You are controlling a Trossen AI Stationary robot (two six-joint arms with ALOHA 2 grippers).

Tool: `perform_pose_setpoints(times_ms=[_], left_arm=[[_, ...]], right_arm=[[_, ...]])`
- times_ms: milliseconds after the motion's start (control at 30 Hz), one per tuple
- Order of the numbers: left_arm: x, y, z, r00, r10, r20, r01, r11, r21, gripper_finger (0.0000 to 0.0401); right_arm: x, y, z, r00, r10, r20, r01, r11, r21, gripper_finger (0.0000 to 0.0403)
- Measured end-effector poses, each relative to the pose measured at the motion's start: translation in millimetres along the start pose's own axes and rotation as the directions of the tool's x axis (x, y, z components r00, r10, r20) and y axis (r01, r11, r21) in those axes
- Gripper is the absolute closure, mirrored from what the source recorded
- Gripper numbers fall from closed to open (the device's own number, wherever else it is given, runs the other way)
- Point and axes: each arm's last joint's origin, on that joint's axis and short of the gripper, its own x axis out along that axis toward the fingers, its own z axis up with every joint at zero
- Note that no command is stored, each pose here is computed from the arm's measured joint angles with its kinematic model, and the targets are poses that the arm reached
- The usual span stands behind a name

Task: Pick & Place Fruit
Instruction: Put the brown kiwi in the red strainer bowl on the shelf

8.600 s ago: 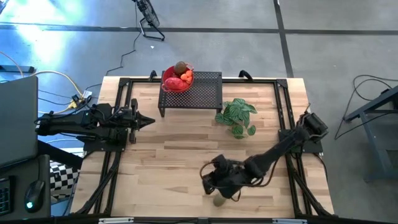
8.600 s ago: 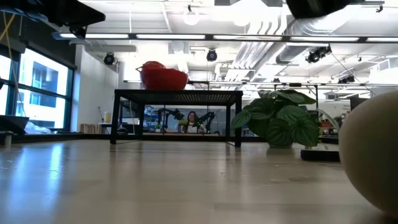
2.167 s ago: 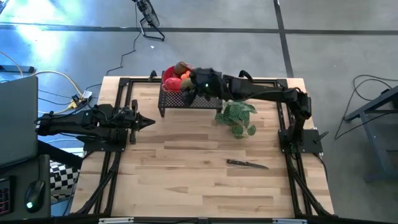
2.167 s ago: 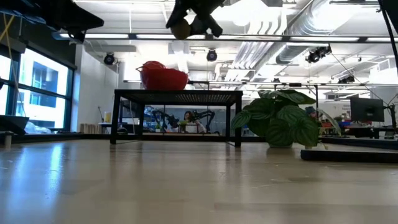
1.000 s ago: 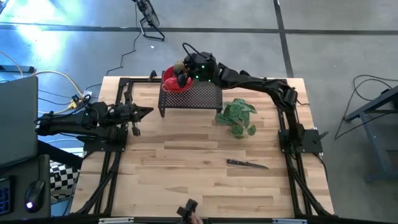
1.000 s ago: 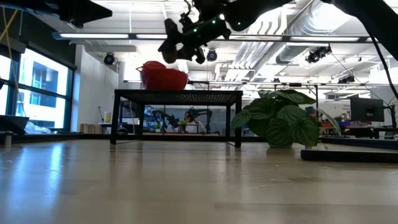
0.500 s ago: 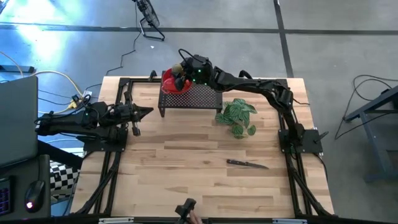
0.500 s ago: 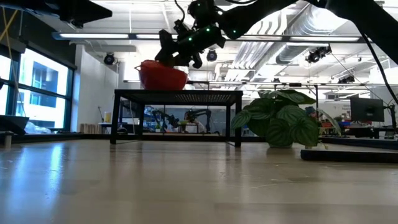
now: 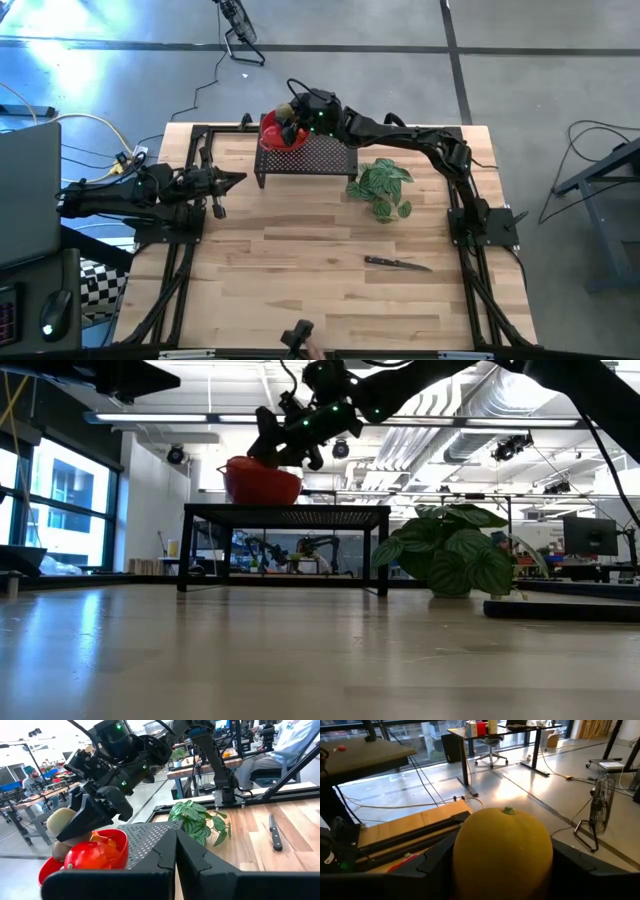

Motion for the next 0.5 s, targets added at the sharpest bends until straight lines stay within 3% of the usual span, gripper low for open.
perform_pose_setpoints(times_ms=[500], left_arm=[[0.0,0.0,0.0,1.0,0.0,0.0,0.0,1.0,-0.001,0.0401]], right_arm=[[-2.9,-0.8,-1.6,0.998,-0.028,-0.05,0.028,1.0,-0.008,0.01]])
